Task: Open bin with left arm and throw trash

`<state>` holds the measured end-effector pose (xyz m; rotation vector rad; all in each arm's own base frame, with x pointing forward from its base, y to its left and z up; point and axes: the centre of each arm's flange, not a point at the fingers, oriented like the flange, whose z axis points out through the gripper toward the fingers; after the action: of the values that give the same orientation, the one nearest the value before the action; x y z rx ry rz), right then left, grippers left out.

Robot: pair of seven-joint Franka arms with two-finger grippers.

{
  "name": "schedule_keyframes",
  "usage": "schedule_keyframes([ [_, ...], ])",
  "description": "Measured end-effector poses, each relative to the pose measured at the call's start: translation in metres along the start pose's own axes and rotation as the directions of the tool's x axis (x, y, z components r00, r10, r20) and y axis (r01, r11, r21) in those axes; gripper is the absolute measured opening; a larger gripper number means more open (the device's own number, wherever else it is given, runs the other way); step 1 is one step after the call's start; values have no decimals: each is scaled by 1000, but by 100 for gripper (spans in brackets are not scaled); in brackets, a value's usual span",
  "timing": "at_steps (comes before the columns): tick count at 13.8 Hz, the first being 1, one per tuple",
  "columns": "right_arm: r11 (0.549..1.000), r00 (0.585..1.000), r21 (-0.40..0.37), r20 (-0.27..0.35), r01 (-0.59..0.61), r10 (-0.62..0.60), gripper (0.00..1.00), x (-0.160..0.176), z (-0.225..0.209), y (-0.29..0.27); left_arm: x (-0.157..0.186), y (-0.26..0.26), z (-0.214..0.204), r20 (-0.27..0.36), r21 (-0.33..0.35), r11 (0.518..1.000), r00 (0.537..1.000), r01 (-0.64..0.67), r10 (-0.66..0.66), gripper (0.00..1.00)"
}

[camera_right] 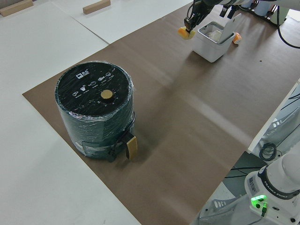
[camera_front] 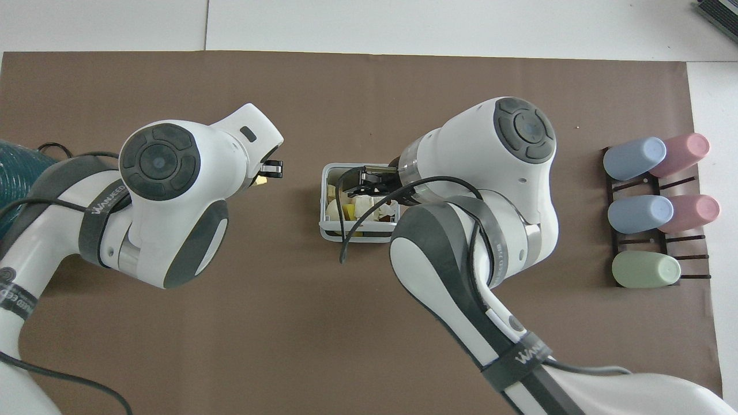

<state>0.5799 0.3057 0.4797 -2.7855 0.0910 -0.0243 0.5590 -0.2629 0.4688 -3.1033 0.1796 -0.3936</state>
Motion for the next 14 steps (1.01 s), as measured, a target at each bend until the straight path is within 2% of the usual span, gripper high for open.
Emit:
schedule_keyframes([
  [3,995,997,-91,-70,-40,34,100,22,-53,58,-4,31,-12,5,-73,996,999,40,-40,6],
  [5,990,997,-128,-65,-58,50,100,35,-75,113,-7,52,-20,3,-136,989,998,55,-56,6],
  [8,976,996,-194,-28,-94,90,100,28,-57,173,-11,76,-23,-13,-206,975,996,78,-83,6],
  [9,971,992,-206,-9,-126,127,100,21,-42,188,-14,82,-21,-10,-214,974,997,76,-80,6],
  [11,945,970,-222,-9,-240,244,100,8,-7,208,-19,96,-21,-10,-223,973,998,59,-63,6],
  [12,930,956,-226,-18,-288,292,100,1,10,213,-23,103,-21,-11,-227,973,999,47,-51,12],
  [14,913,941,-234,-24,-335,339,100,-13,40,213,-33,122,-24,-12,-237,971,1000,18,-22,37],
])
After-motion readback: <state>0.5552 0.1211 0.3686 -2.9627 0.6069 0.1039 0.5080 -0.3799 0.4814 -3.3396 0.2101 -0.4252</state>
